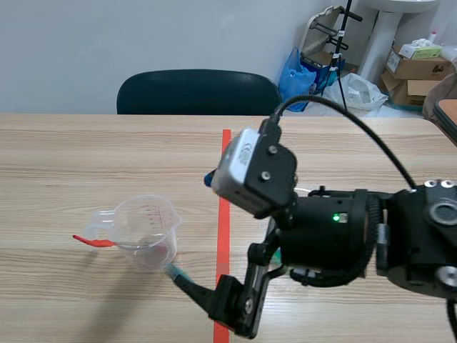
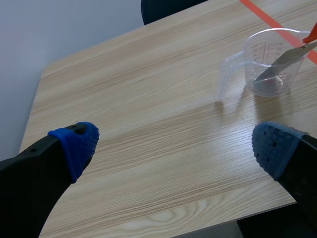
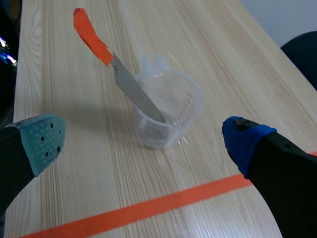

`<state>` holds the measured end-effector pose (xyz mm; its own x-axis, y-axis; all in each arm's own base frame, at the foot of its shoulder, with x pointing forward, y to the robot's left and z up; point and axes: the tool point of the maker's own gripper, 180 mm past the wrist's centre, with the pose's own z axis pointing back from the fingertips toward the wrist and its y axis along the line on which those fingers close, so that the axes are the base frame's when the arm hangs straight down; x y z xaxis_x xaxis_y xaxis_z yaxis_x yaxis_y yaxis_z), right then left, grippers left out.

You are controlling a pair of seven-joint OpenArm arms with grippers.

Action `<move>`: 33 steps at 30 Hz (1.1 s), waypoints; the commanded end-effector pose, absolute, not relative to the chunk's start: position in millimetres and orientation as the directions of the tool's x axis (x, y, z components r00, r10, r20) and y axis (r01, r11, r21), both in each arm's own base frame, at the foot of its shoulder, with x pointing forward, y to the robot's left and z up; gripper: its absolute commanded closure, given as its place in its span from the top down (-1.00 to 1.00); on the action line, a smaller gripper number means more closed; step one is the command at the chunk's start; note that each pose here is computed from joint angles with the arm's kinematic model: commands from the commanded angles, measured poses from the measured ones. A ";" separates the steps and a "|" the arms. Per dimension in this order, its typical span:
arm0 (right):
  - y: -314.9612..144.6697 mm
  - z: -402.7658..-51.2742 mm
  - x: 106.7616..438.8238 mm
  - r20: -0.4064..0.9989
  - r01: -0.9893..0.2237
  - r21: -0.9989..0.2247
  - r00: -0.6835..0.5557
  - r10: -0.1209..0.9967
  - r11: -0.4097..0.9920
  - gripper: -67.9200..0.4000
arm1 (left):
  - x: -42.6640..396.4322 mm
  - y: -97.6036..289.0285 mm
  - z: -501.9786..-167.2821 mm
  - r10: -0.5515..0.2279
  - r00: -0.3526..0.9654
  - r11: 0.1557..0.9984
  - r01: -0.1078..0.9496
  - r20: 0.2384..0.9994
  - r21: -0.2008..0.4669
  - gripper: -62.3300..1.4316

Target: Do the redox reaction experiment

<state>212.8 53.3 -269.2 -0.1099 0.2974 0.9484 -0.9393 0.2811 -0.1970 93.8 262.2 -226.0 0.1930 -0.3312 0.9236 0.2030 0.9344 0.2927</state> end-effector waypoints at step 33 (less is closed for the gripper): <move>141.0 -251.1 240.8 0.943 -0.923 -0.318 -0.283 0.178 0.217 0.61 | 97.6 258.1 -218.6 -0.316 0.160 0.938 0.201 0.935 0.282 1.00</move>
<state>235.7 140.9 -262.5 -0.2587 0.2013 0.9448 -0.9312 0.2082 -0.2993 93.9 262.1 -225.9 0.1927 -0.3312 0.9237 0.2032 0.9344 0.2927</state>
